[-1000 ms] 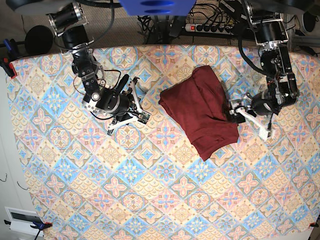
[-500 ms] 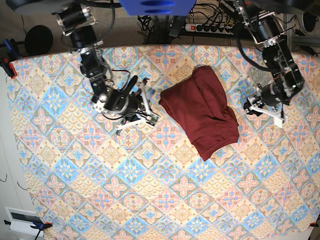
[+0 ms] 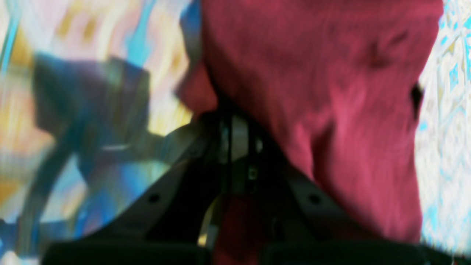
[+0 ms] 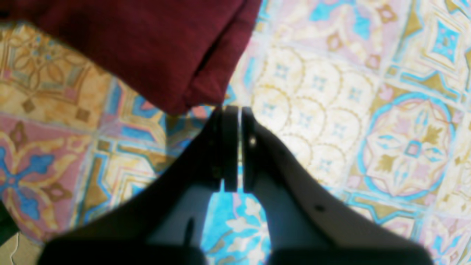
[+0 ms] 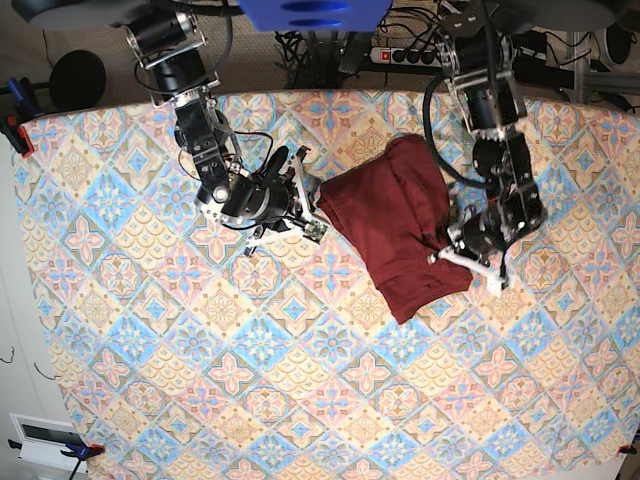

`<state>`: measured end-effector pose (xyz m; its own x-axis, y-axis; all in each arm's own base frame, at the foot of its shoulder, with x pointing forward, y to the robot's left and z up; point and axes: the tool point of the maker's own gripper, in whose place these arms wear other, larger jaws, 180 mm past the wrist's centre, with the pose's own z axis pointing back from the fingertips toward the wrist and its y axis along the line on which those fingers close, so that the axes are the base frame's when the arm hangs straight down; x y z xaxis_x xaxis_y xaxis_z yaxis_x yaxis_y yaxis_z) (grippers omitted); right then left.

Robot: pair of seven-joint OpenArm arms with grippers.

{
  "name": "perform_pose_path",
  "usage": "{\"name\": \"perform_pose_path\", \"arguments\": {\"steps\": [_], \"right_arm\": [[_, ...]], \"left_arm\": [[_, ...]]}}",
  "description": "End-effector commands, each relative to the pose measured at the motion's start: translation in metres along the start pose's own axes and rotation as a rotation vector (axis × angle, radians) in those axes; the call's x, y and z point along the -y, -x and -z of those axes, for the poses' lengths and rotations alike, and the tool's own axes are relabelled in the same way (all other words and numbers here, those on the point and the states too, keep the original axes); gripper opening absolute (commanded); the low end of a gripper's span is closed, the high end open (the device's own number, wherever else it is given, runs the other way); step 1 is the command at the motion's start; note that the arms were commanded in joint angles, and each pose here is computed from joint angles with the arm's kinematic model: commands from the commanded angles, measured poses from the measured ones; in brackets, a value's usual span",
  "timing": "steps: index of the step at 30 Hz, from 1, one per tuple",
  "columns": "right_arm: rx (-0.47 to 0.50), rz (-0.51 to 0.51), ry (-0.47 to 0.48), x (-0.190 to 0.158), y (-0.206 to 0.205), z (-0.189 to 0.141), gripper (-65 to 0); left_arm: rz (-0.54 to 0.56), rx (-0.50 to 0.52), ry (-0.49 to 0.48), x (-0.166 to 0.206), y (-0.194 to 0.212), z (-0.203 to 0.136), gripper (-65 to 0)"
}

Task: Layout the t-shirt on the table in an organized manner, then fold the t-shirt properly
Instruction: 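Press the folded bundle with both grippers to flatten it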

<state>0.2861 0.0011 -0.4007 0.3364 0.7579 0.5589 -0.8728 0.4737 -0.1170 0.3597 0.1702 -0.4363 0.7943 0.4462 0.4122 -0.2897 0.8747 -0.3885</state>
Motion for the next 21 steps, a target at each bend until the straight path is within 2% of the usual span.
{"name": "perform_pose_path", "arguments": {"steps": [1,6,10,13,17,21], "right_arm": [[0.059,-0.018,0.033,0.011,-0.019,-0.010,-63.9],[0.129,-0.055,0.079,0.017,-0.043,-0.028,-63.9],[0.155,-0.062,0.087,0.011,-0.046,-0.037,-63.9],[0.173,-0.074,0.093,0.009,-0.051,-0.041,-63.9],[0.199,-0.091,0.106,0.009,-0.060,-0.048,-63.9],[0.217,-0.135,0.075,-0.007,-0.070,-0.046,-63.9]], "left_arm": [[0.008,-0.009,-0.010,0.002,0.001,0.007,-65.0],[0.031,-0.019,0.005,0.020,-0.001,0.035,-65.0],[0.059,-0.016,0.031,0.043,0.000,0.049,-65.0],[0.064,-0.003,0.039,0.047,-0.005,0.047,-65.0],[0.086,0.063,0.055,0.055,-0.028,0.033,-65.0],[0.051,0.092,0.028,0.026,-0.031,0.003,-65.0]]}}
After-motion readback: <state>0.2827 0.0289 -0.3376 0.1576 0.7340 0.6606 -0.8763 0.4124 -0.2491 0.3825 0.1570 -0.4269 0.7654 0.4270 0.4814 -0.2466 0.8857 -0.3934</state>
